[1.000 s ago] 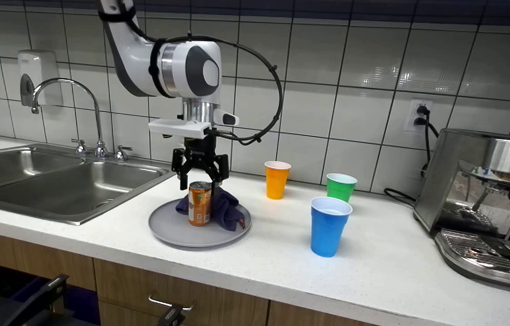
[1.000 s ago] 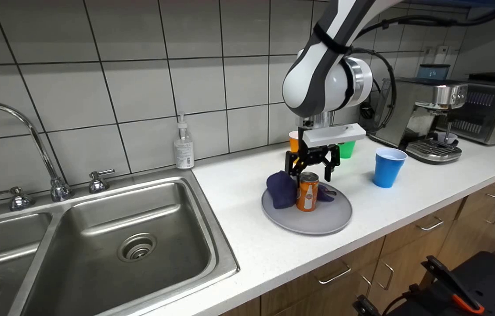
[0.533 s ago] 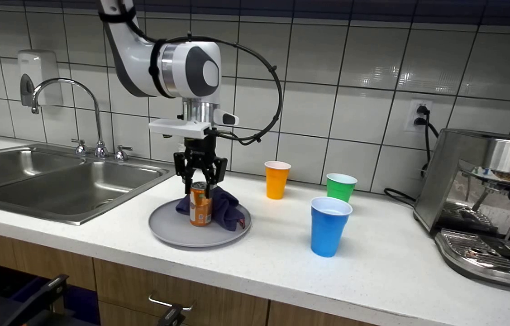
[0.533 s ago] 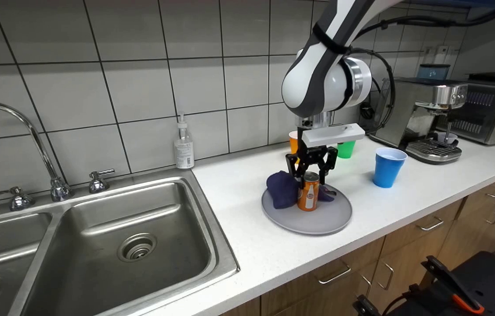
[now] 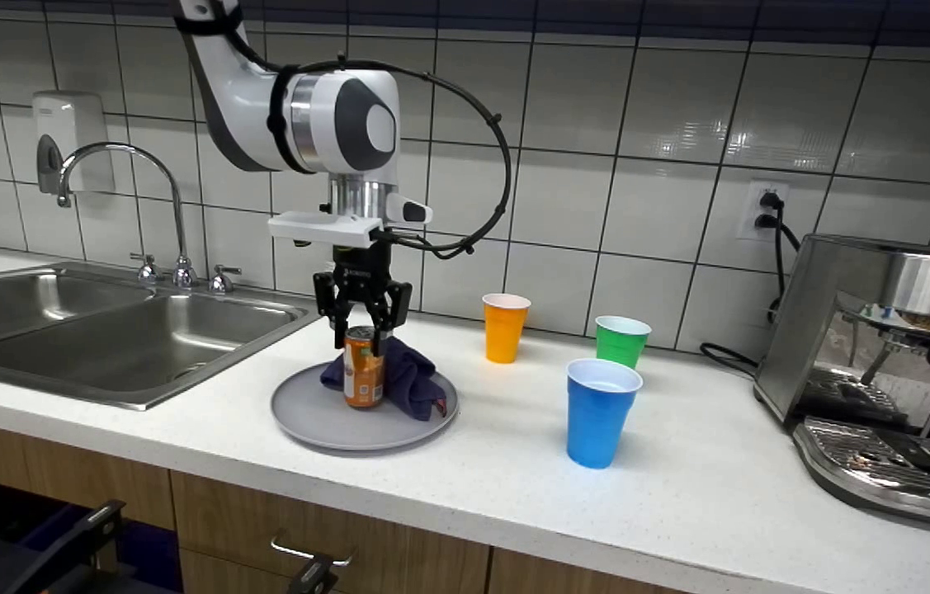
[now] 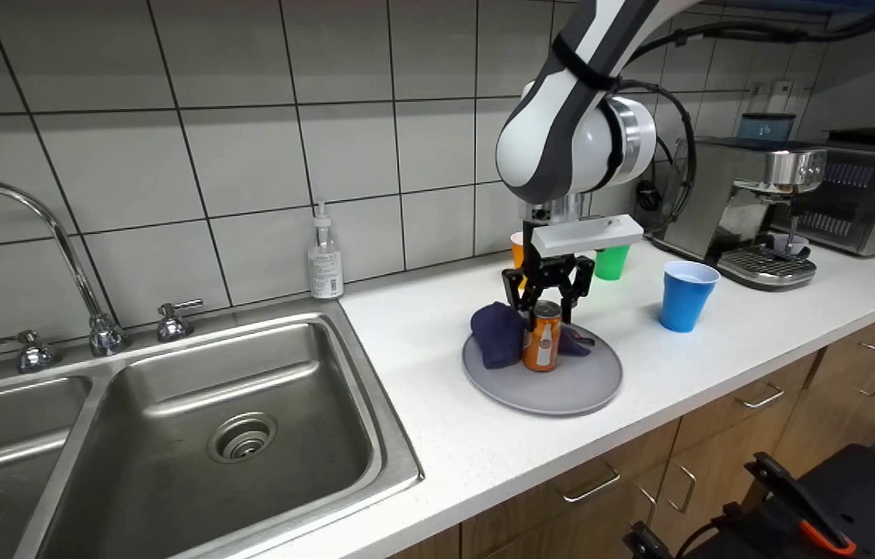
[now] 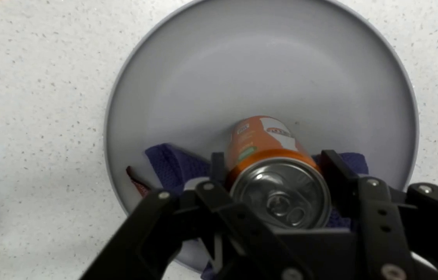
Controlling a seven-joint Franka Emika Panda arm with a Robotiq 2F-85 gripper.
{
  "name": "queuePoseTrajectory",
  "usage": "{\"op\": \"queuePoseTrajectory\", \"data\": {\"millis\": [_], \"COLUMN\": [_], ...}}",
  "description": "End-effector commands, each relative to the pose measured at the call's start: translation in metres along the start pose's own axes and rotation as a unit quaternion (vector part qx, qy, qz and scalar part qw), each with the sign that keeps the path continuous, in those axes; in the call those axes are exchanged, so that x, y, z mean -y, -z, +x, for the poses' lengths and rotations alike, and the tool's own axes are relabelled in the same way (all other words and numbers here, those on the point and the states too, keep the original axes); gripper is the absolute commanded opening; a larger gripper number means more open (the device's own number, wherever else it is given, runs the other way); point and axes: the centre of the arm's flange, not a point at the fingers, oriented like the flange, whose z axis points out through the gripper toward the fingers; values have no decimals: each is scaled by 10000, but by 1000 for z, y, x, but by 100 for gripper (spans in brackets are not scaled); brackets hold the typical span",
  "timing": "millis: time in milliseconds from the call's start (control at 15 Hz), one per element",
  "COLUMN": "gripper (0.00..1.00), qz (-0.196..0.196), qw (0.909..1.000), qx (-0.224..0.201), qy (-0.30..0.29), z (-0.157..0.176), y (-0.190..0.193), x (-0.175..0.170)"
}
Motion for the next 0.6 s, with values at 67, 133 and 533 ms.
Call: {"op": "queuePoseTrajectory", "data": {"millis": [67, 133, 533], "gripper": [38, 38, 38], "qz": [4, -19, -118], "qw": [9993, 9989, 9942], "qx": [-193, -245, -358], "qy": [323, 389, 1006], "z": [-14, -15, -29], "y": [35, 39, 58], "x": [19, 26, 68]}}
